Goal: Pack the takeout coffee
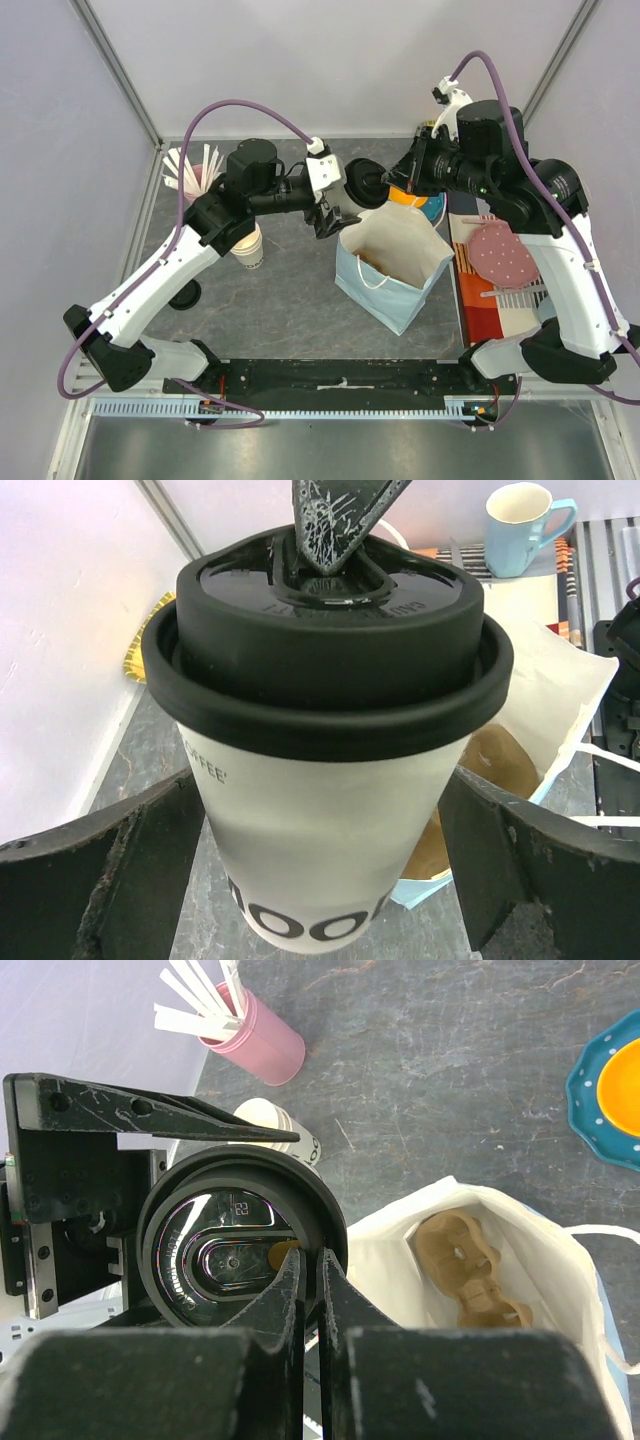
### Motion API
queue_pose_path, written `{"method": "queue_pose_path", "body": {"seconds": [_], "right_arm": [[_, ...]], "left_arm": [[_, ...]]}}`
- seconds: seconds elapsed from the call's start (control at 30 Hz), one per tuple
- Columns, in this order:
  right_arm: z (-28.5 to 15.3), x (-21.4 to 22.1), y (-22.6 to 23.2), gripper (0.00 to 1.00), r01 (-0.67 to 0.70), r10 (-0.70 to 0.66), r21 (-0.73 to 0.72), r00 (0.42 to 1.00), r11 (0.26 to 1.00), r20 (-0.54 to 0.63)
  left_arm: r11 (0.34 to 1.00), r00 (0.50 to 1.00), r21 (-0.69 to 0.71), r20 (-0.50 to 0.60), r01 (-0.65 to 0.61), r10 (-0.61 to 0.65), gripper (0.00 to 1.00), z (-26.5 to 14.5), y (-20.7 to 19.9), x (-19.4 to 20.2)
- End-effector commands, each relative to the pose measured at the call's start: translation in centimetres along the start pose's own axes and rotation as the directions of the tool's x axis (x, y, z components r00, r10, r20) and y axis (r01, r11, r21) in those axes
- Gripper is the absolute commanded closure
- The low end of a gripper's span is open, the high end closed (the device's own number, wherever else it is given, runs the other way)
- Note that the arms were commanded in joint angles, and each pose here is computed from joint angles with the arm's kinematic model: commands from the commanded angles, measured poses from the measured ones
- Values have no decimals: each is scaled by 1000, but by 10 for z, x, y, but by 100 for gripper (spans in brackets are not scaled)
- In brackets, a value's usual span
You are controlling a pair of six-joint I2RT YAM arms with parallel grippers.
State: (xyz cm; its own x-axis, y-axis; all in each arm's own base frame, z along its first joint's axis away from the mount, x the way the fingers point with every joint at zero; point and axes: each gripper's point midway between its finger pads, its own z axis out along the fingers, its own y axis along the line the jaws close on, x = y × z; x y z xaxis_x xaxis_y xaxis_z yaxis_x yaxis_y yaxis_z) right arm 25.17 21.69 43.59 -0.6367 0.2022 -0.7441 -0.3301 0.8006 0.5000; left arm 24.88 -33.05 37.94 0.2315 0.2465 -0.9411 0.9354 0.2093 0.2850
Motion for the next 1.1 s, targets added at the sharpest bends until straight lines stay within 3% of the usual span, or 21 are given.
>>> {"method": "queue_pose_path", "body": {"seconds": [0.0, 0.27, 0.5, 0.77, 1.07], "right_arm": [[-9, -14, -5, 100, -21, 20, 15, 997, 1000, 72], [-34, -26, -29, 100, -6, -12, 130, 990, 991, 138], [-55, -13, -51, 100, 44, -64, 243, 995, 969, 73], [-54, -10, -60, 100, 78, -97, 278, 994, 957, 55], [-48, -9, -63, 100, 156, -167, 286, 986, 945, 13]], "left_arm": [[998, 999, -48, 16, -47, 48, 0, -4, 9, -15], [998, 998, -62, 61, -28, 31, 0, -19, 5, -34], [994, 997, -77, 29, 72, -70, 0, -29, 1, -31], [955, 959, -104, -19, 279, -282, 0, -27, -3, -20], [941, 949, -143, -27, 307, -314, 0, -27, 7, -26]]}}
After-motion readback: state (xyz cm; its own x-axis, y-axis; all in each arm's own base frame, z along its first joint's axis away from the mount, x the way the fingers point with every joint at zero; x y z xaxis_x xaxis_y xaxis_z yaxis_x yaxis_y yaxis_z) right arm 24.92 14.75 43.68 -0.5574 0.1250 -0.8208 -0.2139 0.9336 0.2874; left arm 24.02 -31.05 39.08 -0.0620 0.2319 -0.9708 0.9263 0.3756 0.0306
